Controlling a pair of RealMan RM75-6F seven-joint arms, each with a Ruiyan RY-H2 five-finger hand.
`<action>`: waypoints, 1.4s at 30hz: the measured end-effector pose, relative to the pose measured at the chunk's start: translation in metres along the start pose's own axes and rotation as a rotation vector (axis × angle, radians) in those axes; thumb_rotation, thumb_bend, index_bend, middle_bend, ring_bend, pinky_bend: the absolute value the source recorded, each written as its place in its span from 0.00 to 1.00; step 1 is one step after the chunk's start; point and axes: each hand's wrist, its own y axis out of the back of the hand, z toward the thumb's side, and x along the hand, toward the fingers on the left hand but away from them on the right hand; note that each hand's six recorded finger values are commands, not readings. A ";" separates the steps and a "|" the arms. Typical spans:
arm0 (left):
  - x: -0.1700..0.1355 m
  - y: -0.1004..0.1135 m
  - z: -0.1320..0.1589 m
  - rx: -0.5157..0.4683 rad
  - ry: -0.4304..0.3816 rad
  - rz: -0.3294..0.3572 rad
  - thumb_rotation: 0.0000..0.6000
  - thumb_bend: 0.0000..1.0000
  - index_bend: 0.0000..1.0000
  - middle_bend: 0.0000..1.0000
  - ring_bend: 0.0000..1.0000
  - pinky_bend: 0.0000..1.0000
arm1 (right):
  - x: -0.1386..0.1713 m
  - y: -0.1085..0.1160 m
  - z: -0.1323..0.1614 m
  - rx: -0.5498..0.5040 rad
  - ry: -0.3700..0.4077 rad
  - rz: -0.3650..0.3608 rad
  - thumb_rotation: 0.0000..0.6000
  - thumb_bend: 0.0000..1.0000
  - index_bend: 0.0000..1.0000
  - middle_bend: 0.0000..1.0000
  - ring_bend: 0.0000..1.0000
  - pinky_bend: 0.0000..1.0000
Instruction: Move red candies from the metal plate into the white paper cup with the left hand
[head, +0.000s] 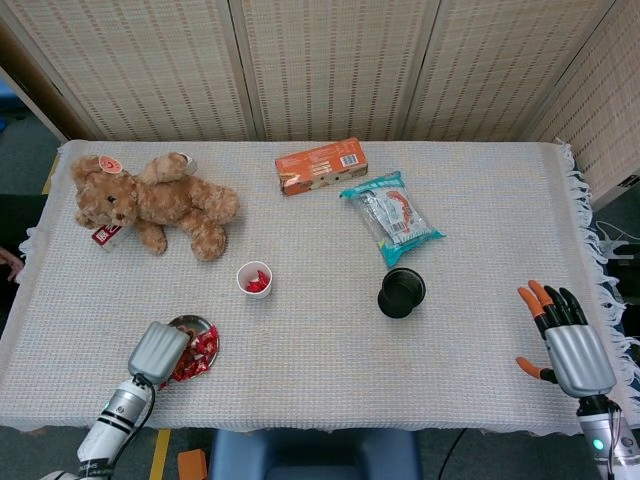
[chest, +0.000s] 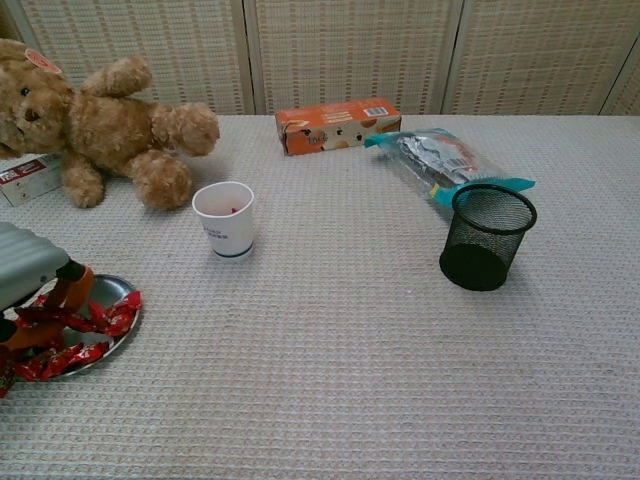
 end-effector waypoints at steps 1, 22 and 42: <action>0.002 0.004 -0.001 -0.005 0.000 0.013 1.00 0.76 0.74 0.72 0.67 1.00 | 0.000 0.000 0.000 0.000 0.000 0.000 1.00 0.04 0.00 0.00 0.00 0.00; 0.047 0.075 -0.003 -0.108 -0.011 0.191 1.00 0.76 0.74 0.73 0.68 1.00 | -0.002 0.000 -0.003 0.000 -0.011 0.001 1.00 0.04 0.00 0.00 0.00 0.00; 0.122 0.112 0.044 -0.009 -0.058 0.223 1.00 0.76 0.74 0.73 0.68 1.00 | -0.005 0.004 -0.015 -0.007 -0.058 -0.006 1.00 0.04 0.00 0.00 0.00 0.00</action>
